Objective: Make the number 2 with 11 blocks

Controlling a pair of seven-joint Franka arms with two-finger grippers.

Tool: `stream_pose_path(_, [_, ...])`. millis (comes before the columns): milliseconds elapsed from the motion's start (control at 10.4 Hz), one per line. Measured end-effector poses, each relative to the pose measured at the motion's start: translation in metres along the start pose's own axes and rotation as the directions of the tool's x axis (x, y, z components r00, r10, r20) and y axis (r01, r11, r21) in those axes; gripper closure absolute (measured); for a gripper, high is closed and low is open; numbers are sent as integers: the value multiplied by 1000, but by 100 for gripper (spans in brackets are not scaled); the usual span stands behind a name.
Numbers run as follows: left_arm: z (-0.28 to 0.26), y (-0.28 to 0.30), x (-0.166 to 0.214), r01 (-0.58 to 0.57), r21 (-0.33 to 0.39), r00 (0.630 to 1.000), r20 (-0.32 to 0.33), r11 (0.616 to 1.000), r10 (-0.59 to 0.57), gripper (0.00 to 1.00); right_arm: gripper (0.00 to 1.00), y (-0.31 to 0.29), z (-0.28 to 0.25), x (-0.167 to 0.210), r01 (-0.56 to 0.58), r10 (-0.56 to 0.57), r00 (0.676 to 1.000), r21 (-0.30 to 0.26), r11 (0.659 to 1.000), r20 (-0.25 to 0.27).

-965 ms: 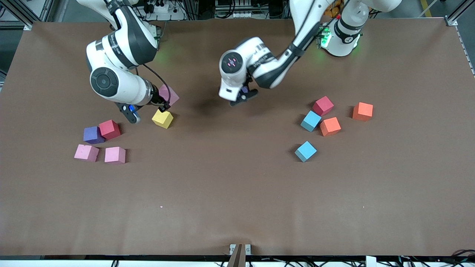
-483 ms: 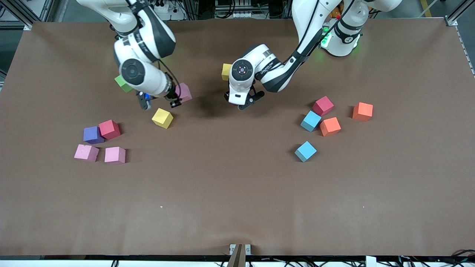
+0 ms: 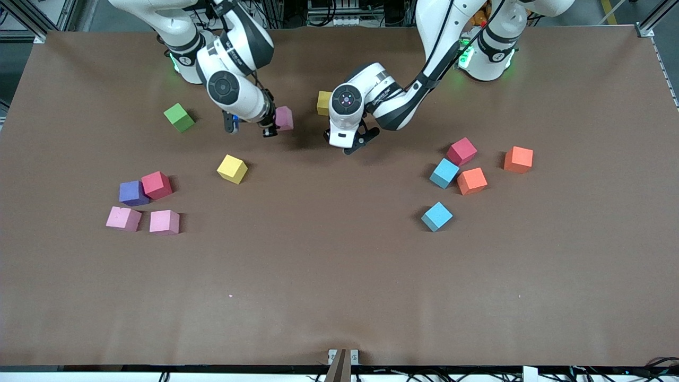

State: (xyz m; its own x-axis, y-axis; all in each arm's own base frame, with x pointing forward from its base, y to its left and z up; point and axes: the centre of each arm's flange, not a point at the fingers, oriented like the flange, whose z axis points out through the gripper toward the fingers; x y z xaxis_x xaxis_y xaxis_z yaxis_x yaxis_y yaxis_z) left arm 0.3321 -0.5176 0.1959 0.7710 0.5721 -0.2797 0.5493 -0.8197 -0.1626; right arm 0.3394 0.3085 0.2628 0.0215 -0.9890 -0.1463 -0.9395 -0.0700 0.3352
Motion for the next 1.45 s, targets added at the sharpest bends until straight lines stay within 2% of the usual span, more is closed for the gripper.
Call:
stream_pose_path(193, [4, 0, 1, 14, 1, 1000, 2, 1000, -14, 0, 45, 16, 16, -15, -22, 21, 999, 34, 999, 39])
stream_pose_path(290, [8, 2, 1, 28, -10, 1000, 3, 1000, -28, 0, 45, 24, 25, -19, -28, 26, 999, 45, 999, 41])
stream_pose_path(579, [11, 4, 3, 47, -24, 999, 5, 999, -47, 0, 45, 43, 45, -23, -33, 33, 999, 22, 999, 20])
stream_pose_path(676, [11, 4, 3, 48, -26, 999, 5, 999, -48, 11, 45, 47, 51, -22, -32, 32, 999, 16, 999, 13])
stream_pose_path(869, [9, 5, 2, 55, -31, 999, 6, 998, -54, 42, 45, 51, 60, -23, -41, 41, 999, 18, 999, 23])
stream_pose_path(1158, [-1, 7, 6, 214, -53, 977, 13, 975, -214, 42, 45, 52, 67, -29, -61, 59, 997, 33, 998, 44])
stream_pose_path(1448, [-21, -6, 11, 408, -72, 913, 12, 910, -408, 42, 45, 57, 75, -34, -66, 65, 997, 18, 998, 46])
